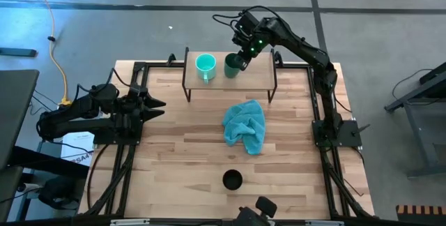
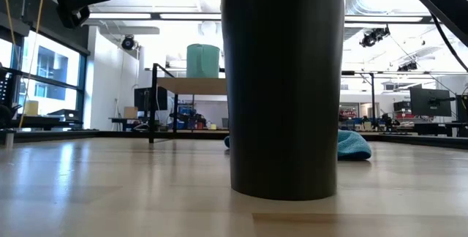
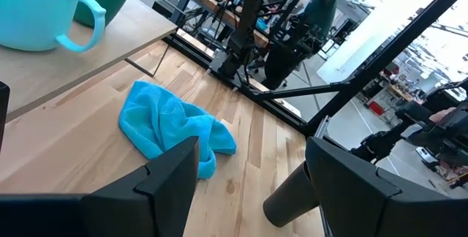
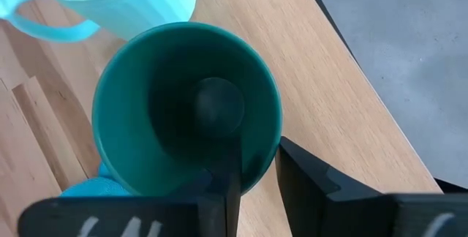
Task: Stack small to large cups/mugs on shelf
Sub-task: Put the green cup on the shelf
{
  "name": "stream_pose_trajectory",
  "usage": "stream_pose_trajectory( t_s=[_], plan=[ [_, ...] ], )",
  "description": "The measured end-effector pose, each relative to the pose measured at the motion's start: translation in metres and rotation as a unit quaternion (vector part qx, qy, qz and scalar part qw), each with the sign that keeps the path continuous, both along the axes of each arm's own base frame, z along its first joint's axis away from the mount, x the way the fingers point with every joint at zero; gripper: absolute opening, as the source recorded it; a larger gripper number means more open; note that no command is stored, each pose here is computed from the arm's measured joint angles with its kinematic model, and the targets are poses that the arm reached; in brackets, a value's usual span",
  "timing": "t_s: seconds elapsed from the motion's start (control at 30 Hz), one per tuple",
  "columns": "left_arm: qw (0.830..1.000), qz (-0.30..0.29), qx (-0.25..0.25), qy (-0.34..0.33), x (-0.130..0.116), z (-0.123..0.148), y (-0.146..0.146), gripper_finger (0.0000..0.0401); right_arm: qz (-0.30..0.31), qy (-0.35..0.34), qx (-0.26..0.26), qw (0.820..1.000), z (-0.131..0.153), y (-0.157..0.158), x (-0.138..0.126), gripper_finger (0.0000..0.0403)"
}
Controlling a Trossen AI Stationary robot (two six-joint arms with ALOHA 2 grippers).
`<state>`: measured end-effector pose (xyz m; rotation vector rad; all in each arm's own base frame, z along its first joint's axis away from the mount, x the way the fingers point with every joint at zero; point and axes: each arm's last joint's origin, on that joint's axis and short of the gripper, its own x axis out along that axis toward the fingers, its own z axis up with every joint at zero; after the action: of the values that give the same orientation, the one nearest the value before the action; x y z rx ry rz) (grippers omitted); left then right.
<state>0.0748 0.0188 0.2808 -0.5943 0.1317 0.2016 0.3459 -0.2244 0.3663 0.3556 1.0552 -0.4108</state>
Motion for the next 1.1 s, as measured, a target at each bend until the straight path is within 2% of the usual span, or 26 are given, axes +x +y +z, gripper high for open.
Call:
stream_pose_trajectory(
  t_s=[0.7,1.1],
  plan=[
    [1.0,0.0,0.001,0.0,-0.0001,0.0,0.0,0.0239,0.01,-0.008,0.011,1.0,0.0001,0.001,0.0006,0.0078],
    [1.0,0.0,0.001,0.0,0.0,0.0,0.0,0.0239,0.009,-0.011,0.018,1.0,0.0001,0.0013,0.0007,0.0135]
  ],
)
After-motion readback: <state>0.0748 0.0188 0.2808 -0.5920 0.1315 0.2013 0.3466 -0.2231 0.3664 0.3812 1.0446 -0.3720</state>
